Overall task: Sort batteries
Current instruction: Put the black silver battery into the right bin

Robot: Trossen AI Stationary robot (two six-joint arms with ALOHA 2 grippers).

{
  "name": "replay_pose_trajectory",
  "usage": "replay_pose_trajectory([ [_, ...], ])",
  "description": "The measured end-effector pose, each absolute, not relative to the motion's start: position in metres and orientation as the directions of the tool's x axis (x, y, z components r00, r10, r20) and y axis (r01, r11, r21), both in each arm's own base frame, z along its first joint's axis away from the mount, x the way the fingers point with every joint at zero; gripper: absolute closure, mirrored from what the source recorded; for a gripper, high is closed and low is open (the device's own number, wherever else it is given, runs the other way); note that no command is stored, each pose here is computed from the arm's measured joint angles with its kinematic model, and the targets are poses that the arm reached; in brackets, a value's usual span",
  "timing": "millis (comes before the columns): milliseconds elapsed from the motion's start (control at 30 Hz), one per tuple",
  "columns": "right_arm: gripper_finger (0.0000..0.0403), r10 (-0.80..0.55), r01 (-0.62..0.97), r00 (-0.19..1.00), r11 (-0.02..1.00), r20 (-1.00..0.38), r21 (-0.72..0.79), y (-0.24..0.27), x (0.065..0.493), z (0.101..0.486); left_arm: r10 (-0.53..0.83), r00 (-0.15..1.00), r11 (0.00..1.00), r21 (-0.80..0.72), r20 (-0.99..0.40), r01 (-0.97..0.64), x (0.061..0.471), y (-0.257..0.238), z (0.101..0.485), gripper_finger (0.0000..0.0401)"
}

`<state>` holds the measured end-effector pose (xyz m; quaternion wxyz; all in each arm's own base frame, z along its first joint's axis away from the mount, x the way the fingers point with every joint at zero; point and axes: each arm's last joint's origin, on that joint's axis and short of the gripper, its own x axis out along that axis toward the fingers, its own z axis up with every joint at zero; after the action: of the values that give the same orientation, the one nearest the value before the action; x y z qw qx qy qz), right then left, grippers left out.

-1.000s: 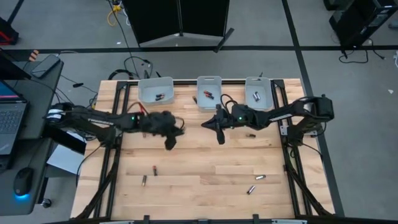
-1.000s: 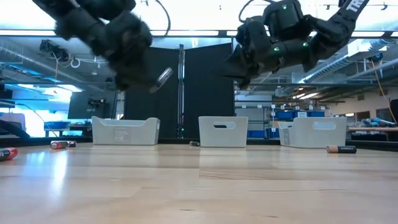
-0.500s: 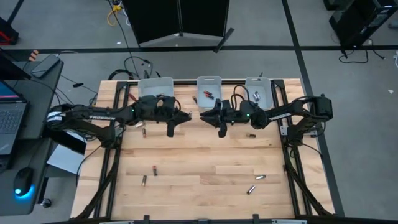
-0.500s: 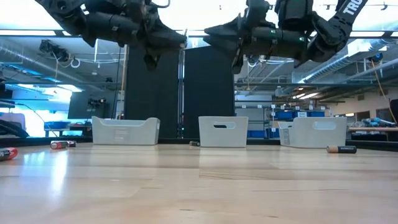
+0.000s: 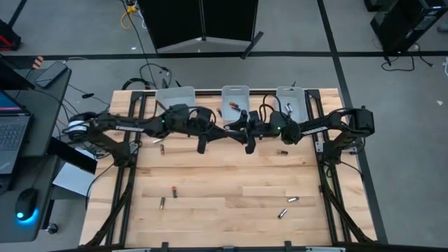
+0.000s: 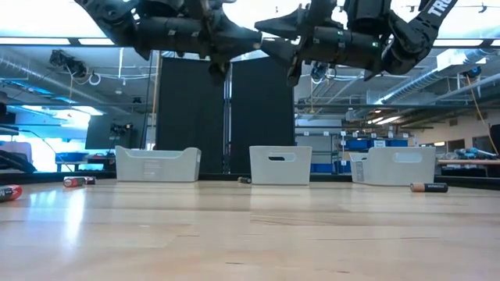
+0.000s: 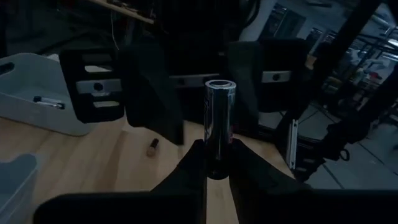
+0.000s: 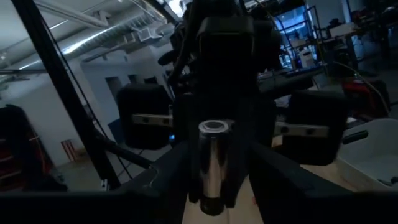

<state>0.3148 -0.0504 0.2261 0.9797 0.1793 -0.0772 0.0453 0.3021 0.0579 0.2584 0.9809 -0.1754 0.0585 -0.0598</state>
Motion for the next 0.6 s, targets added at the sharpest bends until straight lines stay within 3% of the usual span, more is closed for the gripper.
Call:
replay_pose_trajectory([
  [200,0.026,0.082,-0.135,0.982,0.932,0.167,0.336,-0.0498,0.3147,0.2261,-0.146,0.983,0.928,-0.359,-0.114,0.096,0.311,0.0612,0.2539,0.0354],
  [433,0.0339,0.074,-0.123,0.984,0.939,0.162,0.321,-0.0503,0.3148,0.2255,-0.145,0.982,0.931,-0.353,-0.117,0.096,0.3113,0.0636,0.2528,0.0354],
  [600,0.034,0.075,-0.117,0.984,0.955,0.16,0.272,-0.0502,0.3148,0.2253,-0.146,0.981,0.949,-0.3,-0.131,0.101,0.3111,0.0636,0.2514,0.0355],
])
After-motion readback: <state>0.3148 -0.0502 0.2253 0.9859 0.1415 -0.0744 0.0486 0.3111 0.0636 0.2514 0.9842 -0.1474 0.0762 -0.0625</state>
